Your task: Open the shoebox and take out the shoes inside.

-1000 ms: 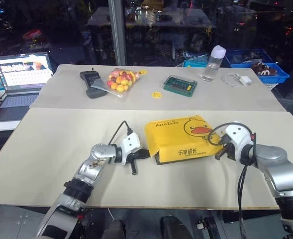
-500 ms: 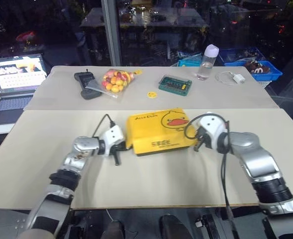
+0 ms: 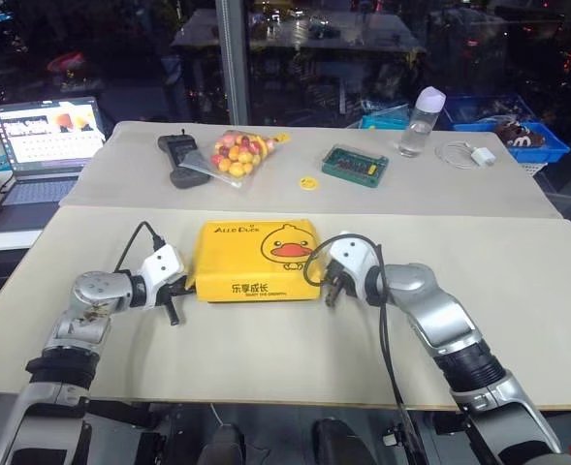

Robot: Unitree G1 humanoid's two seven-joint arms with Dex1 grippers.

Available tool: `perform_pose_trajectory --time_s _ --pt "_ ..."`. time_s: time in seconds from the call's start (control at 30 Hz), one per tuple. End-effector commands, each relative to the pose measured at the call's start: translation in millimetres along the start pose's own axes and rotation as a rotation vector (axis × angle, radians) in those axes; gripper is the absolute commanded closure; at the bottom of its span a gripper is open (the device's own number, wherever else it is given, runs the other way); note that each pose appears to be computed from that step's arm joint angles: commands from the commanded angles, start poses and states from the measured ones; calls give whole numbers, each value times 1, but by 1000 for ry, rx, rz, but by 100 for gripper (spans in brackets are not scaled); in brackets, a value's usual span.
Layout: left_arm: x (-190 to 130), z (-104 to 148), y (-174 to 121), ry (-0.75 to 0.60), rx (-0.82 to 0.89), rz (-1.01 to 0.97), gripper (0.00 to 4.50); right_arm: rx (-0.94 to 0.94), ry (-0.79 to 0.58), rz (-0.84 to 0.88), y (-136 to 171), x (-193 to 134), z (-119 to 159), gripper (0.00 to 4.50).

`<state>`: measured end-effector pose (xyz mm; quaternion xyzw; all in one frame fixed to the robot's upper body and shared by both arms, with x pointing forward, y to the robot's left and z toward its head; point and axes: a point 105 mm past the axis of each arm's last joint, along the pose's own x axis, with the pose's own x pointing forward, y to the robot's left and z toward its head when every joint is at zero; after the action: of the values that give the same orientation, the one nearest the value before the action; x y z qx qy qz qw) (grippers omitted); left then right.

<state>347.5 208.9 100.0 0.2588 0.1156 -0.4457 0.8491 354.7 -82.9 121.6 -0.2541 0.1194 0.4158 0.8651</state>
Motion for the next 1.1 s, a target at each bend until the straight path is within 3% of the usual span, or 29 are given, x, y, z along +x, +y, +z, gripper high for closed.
perform_pose_trajectory --time_s 0.03,0.27,0.4,0.6,0.73,0.83,1.1 --pt "10 13 -5 -42 25 -31 450 -43 -65 45 4 -8 19 446" --pt "-4 -1 11 1 17 24 450 -87 27 92 -1 -33 -3 446" --pt "-29 -21 27 47 -6 107 450 -106 63 104 -10 -48 -9 446" --pt "-64 -29 28 -51 -86 195 450 -109 107 177 -3 -66 -18 446" --pt "-74 -28 -1 -139 -196 177 450 -65 75 399 39 -89 -20 446" --pt "-79 -11 -23 -231 -257 177 450 -20 53 506 69 -97 -23 446" --pt "-114 38 -78 -287 -292 208 450 99 -33 371 88 -62 -8 446"
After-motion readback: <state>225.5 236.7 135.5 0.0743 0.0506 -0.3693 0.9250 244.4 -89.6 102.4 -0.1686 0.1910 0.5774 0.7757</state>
